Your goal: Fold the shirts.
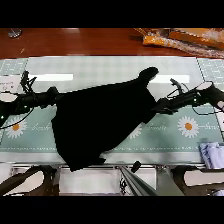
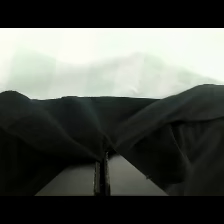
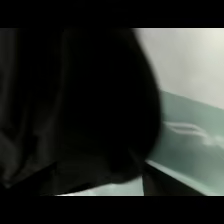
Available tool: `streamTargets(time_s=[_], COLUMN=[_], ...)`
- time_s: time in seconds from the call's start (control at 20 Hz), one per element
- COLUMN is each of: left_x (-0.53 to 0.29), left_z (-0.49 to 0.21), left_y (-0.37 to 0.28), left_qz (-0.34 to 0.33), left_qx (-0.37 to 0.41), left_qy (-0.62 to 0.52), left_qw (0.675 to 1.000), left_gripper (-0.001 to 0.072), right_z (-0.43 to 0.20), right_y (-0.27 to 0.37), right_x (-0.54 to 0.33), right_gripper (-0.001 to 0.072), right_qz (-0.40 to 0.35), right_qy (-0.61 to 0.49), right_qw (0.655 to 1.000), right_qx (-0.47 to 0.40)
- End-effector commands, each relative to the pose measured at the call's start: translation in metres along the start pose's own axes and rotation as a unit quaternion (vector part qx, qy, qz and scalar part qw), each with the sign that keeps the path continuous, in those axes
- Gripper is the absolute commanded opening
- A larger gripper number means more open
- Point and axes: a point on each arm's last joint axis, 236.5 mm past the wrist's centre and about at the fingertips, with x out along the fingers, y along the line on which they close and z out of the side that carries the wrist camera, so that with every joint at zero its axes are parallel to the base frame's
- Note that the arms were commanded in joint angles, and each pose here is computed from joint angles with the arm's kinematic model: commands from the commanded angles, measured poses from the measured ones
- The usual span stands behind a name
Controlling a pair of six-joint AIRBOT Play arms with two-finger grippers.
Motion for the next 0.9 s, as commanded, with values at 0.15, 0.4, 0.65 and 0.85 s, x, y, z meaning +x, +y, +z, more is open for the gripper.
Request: streamTargets(time_s=[0.15,0.4,0.65,0.85], left_x=[0.000,0.000,-0.012,-0.036], left_z=[-0.002,-0.001,0.017,0.026], left_y=[-0.001,0.000,0.020,0.018], left_qz=[-0.002,-0.001,0.010,-0.015], left_qx=[0.000,0.000,-0.026,-0.043], left_qy=[0.005,0.003,-0.022,-0.001], left_qw=[1.000,1.000,0.999,0.999], left_gripper=[0.0026,0.0026,0.0030,0.0577], right_z=[0.011,0.009,0.018,0.025], right_y=[0.037,0.046,0.045,0.048], right_x=[0.030,0.037,0.003,-0.015], right_gripper=[0.0577,0.0033,0.0033,0.0033], right_qz=[0.069,0.066,0.035,0.030], right_qy=[-0.004,0.004,-0.039,-0.069], right_qw=[0.998,0.998,0.998,0.997], right_qx=[0.005,0.011,-0.019,-0.016])
